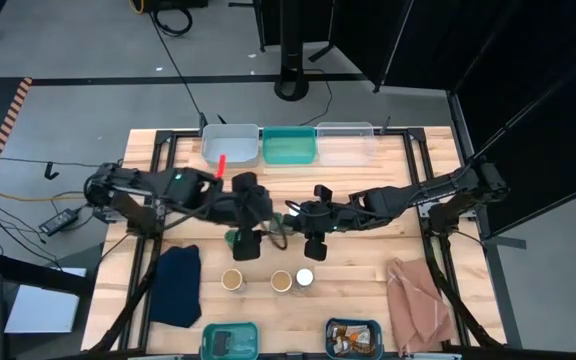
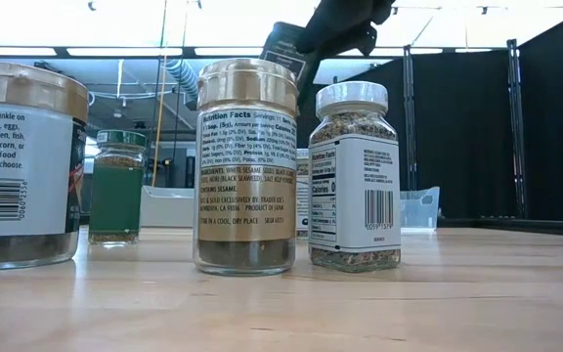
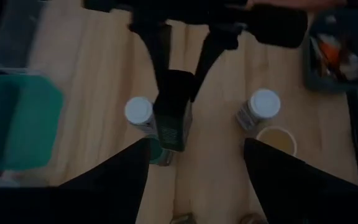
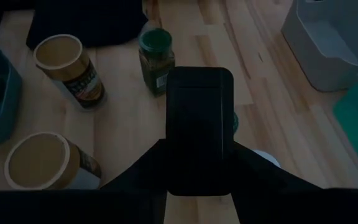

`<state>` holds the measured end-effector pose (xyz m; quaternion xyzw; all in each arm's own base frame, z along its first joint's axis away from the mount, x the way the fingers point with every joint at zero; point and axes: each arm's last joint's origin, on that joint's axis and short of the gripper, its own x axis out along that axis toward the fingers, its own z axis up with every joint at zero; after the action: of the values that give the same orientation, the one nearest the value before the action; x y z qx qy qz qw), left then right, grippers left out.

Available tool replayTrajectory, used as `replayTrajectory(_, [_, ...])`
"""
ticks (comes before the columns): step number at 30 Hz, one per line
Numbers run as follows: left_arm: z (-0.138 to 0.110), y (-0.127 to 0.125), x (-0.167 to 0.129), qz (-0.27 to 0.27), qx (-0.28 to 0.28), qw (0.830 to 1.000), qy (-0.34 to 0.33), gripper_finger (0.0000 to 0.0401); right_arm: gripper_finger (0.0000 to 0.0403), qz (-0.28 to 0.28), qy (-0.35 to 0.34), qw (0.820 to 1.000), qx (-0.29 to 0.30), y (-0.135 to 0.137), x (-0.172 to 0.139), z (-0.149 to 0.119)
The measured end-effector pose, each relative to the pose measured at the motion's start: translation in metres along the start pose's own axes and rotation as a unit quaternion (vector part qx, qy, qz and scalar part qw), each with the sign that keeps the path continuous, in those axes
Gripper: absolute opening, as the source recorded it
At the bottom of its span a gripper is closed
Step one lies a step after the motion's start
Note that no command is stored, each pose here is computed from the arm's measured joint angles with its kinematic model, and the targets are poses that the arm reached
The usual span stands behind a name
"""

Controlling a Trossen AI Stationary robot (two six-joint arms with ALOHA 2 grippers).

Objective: Sort spices by type
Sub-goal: Put the black seasoning can into the dark green bin

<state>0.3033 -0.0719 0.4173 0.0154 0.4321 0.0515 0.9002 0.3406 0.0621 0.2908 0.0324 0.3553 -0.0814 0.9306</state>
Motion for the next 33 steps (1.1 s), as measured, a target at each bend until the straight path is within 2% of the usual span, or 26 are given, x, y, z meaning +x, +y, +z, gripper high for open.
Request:
replayTrajectory(7, [0.006,0.015,0.028,-0.031,0.034,0.998,0.039,0.0266,0.014,-0.005,-0.001,1.0,0.001,0.0,0.0,0.0])
replayTrajectory(20, [0.015,0.039,0.058,-0.053,0.07,0.995,0.048,0.0266,0.014,-0.016,-0.024,1.0,0.004,0.0,0.0,0.004])
replayTrajectory(27, [0.018,0.05,0.058,-0.044,0.057,0.997,0.037,0.0266,0.014,-0.023,-0.023,0.999,0.002,-0.001,0.0,0.004])
replayTrajectory(33, [0.017,0.056,0.06,-0.063,0.064,0.995,0.041,0.0266,0.014,-0.022,-0.028,0.999,0.002,-0.001,0.0,0.005])
